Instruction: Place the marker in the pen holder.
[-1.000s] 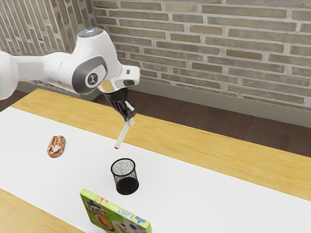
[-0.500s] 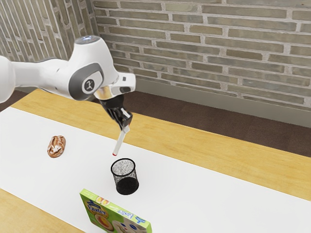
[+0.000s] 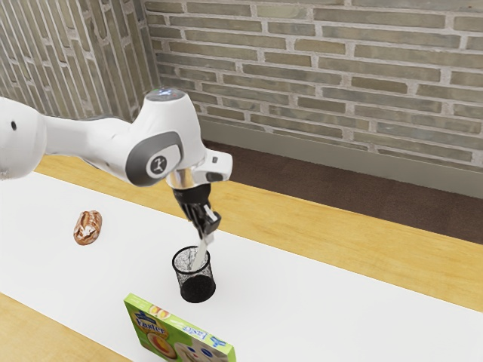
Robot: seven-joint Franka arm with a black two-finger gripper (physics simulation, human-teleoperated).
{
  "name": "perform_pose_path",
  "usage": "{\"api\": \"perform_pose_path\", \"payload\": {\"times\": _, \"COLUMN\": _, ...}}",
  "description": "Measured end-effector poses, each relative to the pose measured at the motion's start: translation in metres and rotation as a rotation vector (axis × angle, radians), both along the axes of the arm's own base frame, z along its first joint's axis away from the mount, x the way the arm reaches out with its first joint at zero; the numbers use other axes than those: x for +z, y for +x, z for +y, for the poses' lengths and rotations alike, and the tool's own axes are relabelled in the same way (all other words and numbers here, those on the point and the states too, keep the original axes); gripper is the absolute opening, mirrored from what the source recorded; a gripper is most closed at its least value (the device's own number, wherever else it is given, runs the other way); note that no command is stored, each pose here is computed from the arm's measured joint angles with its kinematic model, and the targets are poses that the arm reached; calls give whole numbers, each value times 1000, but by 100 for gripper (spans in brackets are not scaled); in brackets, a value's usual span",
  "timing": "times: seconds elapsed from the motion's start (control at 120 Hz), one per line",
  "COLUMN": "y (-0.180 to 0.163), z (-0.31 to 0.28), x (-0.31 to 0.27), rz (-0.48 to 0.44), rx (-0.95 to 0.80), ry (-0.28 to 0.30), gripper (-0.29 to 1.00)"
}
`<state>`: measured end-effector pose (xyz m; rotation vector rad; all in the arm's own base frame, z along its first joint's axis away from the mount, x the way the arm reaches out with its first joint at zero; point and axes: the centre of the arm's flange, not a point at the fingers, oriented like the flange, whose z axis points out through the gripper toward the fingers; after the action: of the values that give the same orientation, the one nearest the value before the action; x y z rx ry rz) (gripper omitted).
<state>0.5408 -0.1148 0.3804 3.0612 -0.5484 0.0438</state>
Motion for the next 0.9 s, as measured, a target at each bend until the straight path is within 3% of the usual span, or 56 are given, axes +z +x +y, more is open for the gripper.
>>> {"api": "perform_pose_path", "payload": {"times": 0.242, "y": 9, "z": 45, "x": -8, "rz": 21, "rx": 87, "ry": -14, "gripper": 40}}
{"api": "perform_pose_path", "payload": {"times": 0.35, "y": 11, "z": 41, "x": 34, "rz": -39, "rx": 75, "ry": -20, "gripper": 52}}
{"api": "perform_pose_path", "payload": {"times": 0.483, "y": 34, "z": 43, "x": 142, "rz": -137, "rx": 37, "ry": 4, "gripper": 61}}
{"api": "perform_pose_path", "payload": {"times": 0.583, "y": 36, "z": 47, "x": 200, "rz": -150, "rx": 11, "ry": 26, "gripper": 64}}
{"api": "perform_pose_path", "payload": {"times": 0.9, "y": 19, "z": 66, "x": 228, "rz": -54, "rx": -22, "ry": 67, "gripper": 69}}
